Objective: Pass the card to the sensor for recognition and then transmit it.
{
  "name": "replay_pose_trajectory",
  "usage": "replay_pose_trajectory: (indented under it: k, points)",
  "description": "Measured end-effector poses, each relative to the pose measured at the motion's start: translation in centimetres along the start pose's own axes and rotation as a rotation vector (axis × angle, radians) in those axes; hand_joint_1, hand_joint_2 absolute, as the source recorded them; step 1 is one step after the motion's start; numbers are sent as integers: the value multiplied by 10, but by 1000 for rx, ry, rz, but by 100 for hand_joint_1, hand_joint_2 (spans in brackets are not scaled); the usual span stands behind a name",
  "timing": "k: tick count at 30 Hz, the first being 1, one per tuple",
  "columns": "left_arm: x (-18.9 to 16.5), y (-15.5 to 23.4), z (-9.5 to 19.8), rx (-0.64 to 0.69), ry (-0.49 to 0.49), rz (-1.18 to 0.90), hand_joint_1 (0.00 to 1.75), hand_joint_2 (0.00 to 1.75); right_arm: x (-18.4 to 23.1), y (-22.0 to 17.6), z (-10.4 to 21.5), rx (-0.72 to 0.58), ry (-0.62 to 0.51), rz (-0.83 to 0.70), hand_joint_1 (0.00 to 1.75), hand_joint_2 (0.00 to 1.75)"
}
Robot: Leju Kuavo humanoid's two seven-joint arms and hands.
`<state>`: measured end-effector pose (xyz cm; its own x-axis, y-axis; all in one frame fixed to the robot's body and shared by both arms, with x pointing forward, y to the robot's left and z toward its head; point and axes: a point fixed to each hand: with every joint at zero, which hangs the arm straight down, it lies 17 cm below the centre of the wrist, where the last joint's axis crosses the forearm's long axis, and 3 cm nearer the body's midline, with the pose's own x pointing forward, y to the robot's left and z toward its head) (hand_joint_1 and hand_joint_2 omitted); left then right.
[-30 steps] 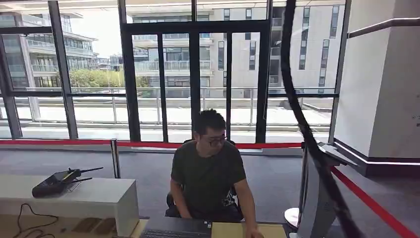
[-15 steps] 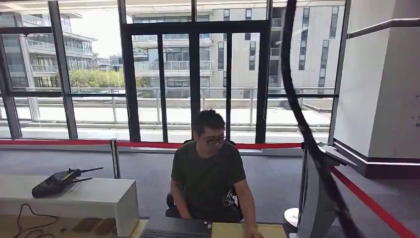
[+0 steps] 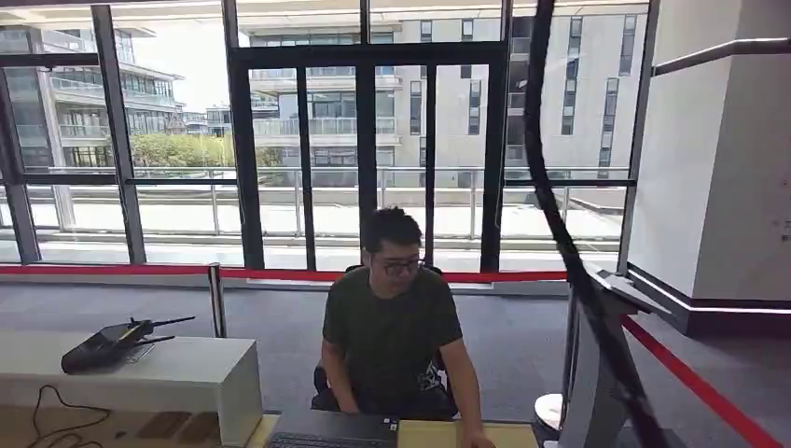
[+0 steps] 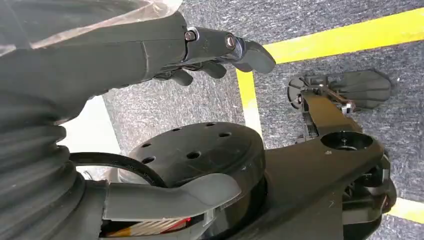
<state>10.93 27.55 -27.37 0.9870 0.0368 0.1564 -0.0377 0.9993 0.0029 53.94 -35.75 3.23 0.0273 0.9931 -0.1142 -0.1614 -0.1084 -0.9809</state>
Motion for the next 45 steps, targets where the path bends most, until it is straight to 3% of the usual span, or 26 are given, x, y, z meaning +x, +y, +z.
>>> replay_pose_trajectory:
  k: [7,20,29,36,45]
  points:
    - [1,-1,0,-3,-5,5,0,175,15,-50,-13,-65,-35,59,175,175]
    - [3,-3,1,-16,-29,-40,0,175,50,-217,-13,-281,-96,148,175,175]
    - [6,-7,1,-22,-39,-44,0,175,86,-297,-15,-453,-140,162,175,175]
    - [6,-10,1,-14,-38,-36,0,175,108,-311,-25,-470,-152,151,175,175]
    - [4,-14,0,-12,-30,-29,0,175,119,-298,-38,-439,-146,142,175,175]
